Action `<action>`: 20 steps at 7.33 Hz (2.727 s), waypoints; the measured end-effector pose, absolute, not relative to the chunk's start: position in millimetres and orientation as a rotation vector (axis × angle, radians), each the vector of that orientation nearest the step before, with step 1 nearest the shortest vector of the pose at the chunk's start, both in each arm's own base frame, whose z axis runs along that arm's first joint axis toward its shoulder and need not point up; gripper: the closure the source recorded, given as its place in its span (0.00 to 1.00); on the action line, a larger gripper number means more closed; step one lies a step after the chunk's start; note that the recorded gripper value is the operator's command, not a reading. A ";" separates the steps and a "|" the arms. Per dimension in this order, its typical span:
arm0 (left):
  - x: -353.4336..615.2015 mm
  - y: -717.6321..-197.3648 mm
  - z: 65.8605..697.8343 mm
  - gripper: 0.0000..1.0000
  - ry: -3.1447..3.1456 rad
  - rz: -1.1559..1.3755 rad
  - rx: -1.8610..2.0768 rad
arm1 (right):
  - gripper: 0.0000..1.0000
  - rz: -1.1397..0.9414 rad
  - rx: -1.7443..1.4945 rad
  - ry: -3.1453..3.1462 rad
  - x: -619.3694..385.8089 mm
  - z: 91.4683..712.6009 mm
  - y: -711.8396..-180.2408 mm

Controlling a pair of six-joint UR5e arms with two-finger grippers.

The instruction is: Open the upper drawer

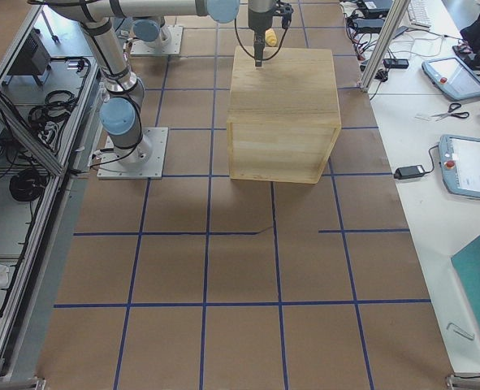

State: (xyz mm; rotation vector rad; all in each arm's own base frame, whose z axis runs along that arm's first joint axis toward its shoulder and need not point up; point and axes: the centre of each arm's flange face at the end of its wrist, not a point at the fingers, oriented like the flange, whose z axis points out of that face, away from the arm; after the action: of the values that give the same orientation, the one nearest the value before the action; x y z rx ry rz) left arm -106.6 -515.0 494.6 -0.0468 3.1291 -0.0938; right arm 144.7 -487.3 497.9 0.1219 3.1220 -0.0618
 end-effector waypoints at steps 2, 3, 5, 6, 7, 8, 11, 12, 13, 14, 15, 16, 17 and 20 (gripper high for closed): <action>-106.9 -516.8 493.6 0.00 3.132 -0.091 -0.049 | 0.00 -0.062 0.122 3.122 144.6 497.8 -487.3; -107.7 -519.6 491.2 0.00 3.132 -0.085 -0.049 | 0.00 -0.062 0.122 3.122 144.6 497.9 -487.3; -112.1 -524.1 488.2 0.00 3.134 -0.084 -0.089 | 0.00 -0.062 0.122 3.121 144.7 497.9 -487.3; -118.2 -525.2 489.3 0.00 3.136 -0.092 -0.128 | 0.00 -0.062 0.122 3.121 144.7 497.9 -487.3; -129.1 -526.2 491.1 0.00 3.138 -0.106 -0.159 | 0.00 -0.062 0.122 3.122 144.7 497.8 -487.3; -144.3 -528.3 491.5 0.00 3.145 -0.121 -0.195 | 0.00 -0.062 0.122 3.122 144.7 497.9 -487.3; -202.3 -533.0 485.6 0.00 3.184 -0.142 -0.259 | 0.00 -0.062 0.122 3.122 144.7 497.9 -487.3; -220.6 -533.4 483.3 0.00 3.192 -0.144 -0.250 | 0.00 -0.062 0.122 3.121 144.8 497.8 -487.3; -236.9 -534.6 480.0 0.00 3.199 -0.156 -0.242 | 0.00 -0.062 0.122 3.121 144.8 497.8 -487.3; -251.6 -536.8 475.9 0.00 3.211 -0.173 -0.243 | 0.00 -0.062 0.122 3.121 144.8 497.9 -487.3; -266.2 -539.3 472.0 0.00 3.234 -0.180 -0.267 | 0.00 -0.062 0.122 3.122 144.7 497.8 -487.3; -281.5 -541.8 468.5 0.00 3.257 -0.175 -0.302 | 0.00 -0.062 0.122 3.122 144.7 497.8 -487.3; -298.1 -544.4 464.9 0.00 3.269 -0.167 -0.324 | 0.00 -0.062 0.122 3.122 144.7 497.8 -487.3; -342.4 -554.1 451.1 0.00 3.321 -0.130 -0.350 | 0.00 -0.062 0.122 3.122 144.6 497.8 -487.3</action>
State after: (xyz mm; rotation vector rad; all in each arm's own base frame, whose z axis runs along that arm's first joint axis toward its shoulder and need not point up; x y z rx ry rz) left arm -342.4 -554.1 451.1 -0.3499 3.3207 -0.1302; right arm 144.6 -487.3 497.8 0.1220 3.1223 -0.0618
